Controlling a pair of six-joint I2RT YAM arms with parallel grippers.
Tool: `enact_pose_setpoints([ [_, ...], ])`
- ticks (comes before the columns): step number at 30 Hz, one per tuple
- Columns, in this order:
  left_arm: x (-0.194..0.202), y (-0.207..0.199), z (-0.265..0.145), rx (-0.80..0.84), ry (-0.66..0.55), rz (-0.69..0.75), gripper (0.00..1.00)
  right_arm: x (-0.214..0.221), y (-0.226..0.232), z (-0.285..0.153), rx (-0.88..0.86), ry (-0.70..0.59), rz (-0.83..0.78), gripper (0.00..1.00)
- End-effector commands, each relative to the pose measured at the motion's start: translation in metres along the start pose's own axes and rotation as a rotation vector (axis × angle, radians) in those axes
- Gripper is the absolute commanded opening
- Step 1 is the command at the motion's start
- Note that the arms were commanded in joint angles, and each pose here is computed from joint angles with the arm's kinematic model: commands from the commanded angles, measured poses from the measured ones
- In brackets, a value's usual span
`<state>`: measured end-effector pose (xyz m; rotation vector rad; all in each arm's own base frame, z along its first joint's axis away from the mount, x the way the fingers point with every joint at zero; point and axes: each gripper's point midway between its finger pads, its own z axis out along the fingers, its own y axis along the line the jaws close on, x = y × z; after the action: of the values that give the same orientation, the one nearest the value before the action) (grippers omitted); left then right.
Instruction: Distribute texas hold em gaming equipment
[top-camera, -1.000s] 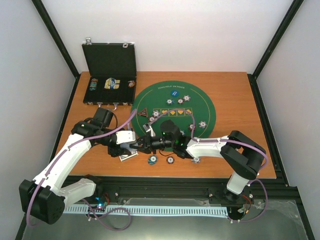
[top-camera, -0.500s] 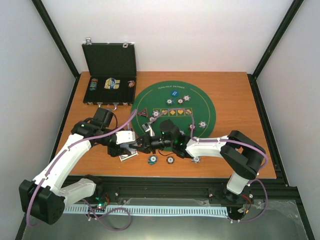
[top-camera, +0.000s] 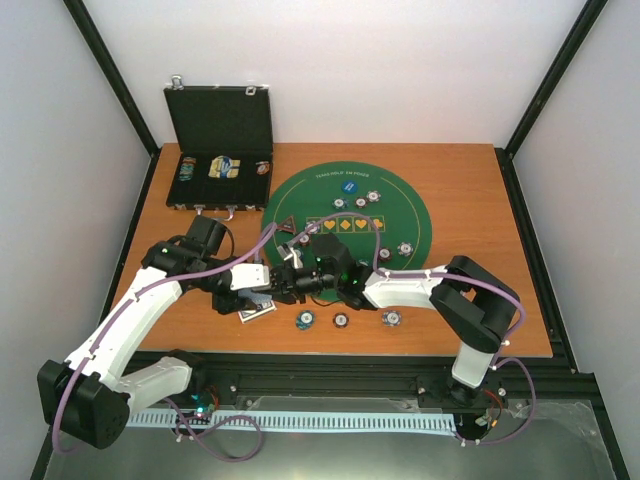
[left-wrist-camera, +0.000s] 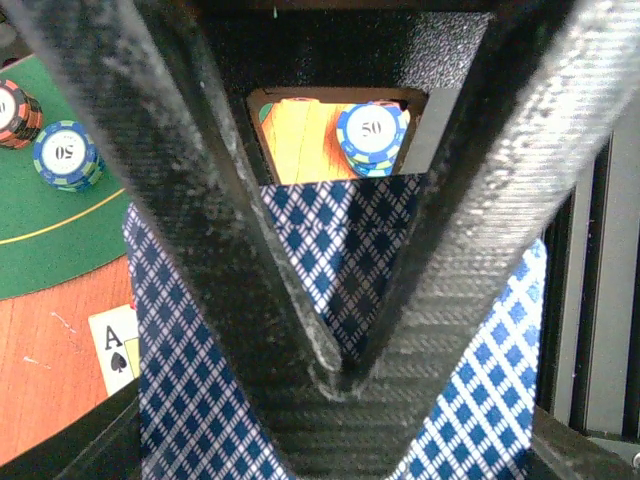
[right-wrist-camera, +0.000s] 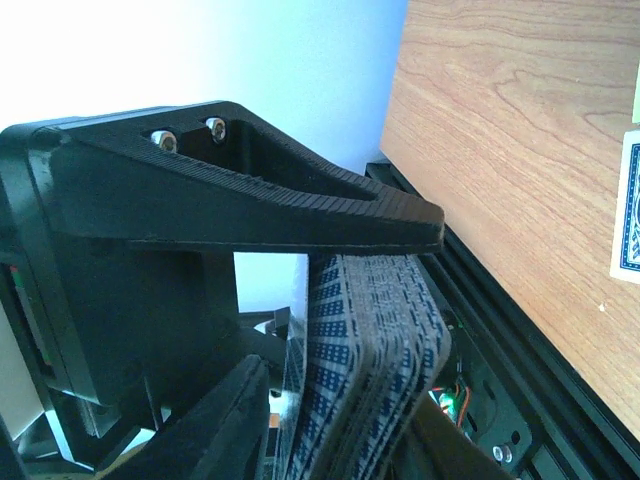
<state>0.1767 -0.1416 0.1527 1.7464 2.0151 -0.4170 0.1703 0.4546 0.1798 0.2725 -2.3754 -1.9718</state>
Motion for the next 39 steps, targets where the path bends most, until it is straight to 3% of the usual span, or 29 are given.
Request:
enact_pose_setpoints([
  [1, -0.008, 0.003, -0.007, -0.016, -0.013, 0.051, 0.29, -0.002, 0.005, 0.003, -0.030, 0.004, -0.010, 0.28],
  [4, -0.009, 0.004, -0.009, -0.016, -0.010, 0.052, 0.34, -0.002, 0.003, 0.001, -0.028, -0.001, -0.009, 0.24],
  [9, -0.014, 0.001, -0.013, 0.002, -0.028, 0.028, 0.70, -0.002, 0.006, 0.000, -0.041, -0.004, -0.011, 0.09],
  [12, -0.014, -0.004, -0.013, 0.033, -0.027, 0.011, 0.81, -0.001, 0.008, -0.001, -0.057, -0.004, -0.011, 0.04],
  [18, -0.007, -0.006, -0.005, 0.056, -0.006, 0.000, 0.84, 0.001, 0.012, -0.003, -0.074, -0.006, -0.023, 0.03],
  [24, -0.005, -0.004, -0.008, 0.036, 0.008, 0.014, 0.79, 0.000, 0.002, -0.003, -0.049, -0.018, -0.004, 0.03],
  [31, -0.006, -0.017, -0.021, 0.040, 0.000, 0.013, 1.00, -0.007, -0.002, -0.004, -0.039, -0.029, -0.013, 0.03],
  [39, -0.012, -0.008, -0.021, 0.010, -0.017, 0.013, 0.98, -0.006, 0.003, -0.002, -0.044, -0.024, -0.022, 0.03],
])
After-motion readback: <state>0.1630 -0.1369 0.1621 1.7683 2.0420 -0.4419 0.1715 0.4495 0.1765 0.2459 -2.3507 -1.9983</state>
